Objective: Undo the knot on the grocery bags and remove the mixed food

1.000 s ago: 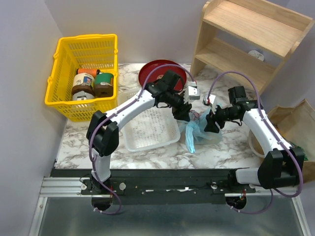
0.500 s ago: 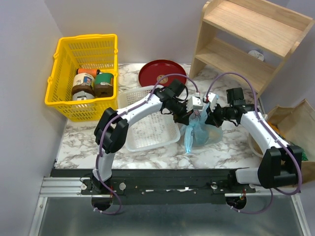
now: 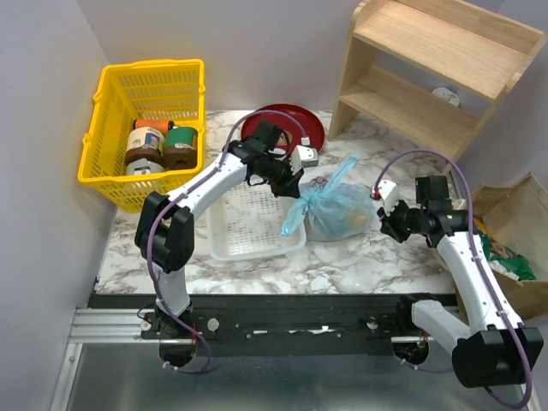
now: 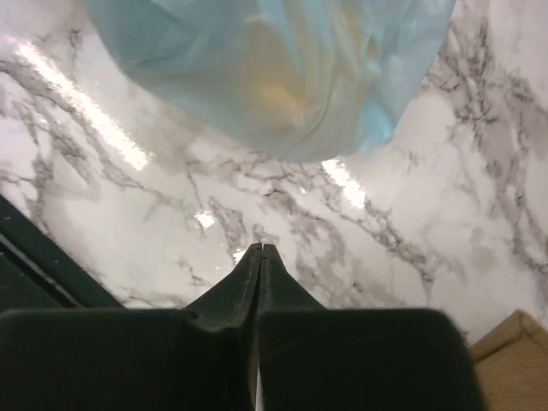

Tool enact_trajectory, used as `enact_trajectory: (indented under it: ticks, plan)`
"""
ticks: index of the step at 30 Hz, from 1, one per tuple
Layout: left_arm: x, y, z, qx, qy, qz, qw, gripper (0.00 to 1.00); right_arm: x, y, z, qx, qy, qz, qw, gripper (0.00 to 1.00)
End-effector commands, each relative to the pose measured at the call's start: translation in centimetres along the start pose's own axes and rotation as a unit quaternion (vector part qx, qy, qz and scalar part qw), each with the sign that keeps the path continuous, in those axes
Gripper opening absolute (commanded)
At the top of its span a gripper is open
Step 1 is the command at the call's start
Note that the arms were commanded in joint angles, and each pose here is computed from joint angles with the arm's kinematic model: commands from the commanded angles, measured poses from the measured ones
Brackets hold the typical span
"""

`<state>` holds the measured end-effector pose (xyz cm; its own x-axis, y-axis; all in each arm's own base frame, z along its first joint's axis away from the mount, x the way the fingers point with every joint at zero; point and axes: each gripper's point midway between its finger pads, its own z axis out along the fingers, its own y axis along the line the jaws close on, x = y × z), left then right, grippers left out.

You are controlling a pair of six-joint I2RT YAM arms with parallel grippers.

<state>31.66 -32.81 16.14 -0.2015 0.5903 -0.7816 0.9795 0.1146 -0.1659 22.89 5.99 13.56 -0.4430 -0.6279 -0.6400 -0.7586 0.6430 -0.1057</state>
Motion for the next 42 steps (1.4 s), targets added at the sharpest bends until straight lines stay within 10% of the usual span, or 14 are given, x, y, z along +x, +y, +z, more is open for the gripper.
enact_trajectory:
  ticks: [1, 2, 4, 5, 10, 23, 29, 32, 33, 34, 42]
  plan:
    - [-1.8, -2.4, -0.6, 0.031, -0.032, 0.007, 0.999, 0.01, -2.1, 1.4, -2.2, -0.025, -0.031, 0.013, 0.999, 0.27]
    - [-2.1, -2.6, -0.3, 0.035, -0.038, 0.002, 0.999, 0.30, -3.3, 1.8, -2.6, -0.040, -0.053, 0.011, 0.998, 0.48]
    - [-3.2, -2.7, 0.2, 0.034, -0.054, 0.006, 0.998, 0.50, -6.8, 1.9, -3.5, -0.064, -0.108, 0.002, 0.992, 0.62]
    - [-3.6, -2.9, 0.4, 0.032, -0.061, 0.000, 0.998, 0.75, -7.7, 1.4, -2.9, -0.071, -0.115, 0.003, 0.991, 0.68]
    - [-5.7, -0.4, 0.7, -0.035, -0.084, 0.034, 0.995, 0.99, -10.7, -0.4, -1.1, -0.093, -0.120, -0.020, 0.988, 0.68]
    - [-2.2, 1.6, 3.5, -0.013, -0.013, 0.070, 0.997, 0.99, -12.6, -0.6, 6.5, -0.168, -0.059, -0.083, 0.981, 0.65]
    - [-1.0, 1.3, 5.0, 0.015, -0.009, 0.048, 0.999, 0.80, -11.2, 1.5, 9.0, -0.198, -0.034, -0.088, 0.976, 0.66]
    - [-0.7, 0.7, 4.9, 0.030, -0.006, 0.048, 0.998, 0.53, -10.6, 0.1, 11.0, -0.156, -0.018, -0.065, 0.985, 0.59]
    - [-0.5, 0.5, 4.9, 0.033, -0.004, 0.046, 0.998, 0.18, -10.5, -0.5, 11.6, -0.142, -0.014, -0.056, 0.988, 0.59]
    - [-0.9, 0.2, 4.5, 0.034, -0.010, 0.048, 0.998, 0.06, -10.5, -0.9, 12.0, -0.132, -0.011, -0.054, 0.990, 0.58]
    - [-0.9, -0.9, 3.9, 0.033, -0.022, 0.028, 0.999, 0.00, -13.4, -3.0, 13.6, -0.113, -0.028, -0.052, 0.992, 0.44]
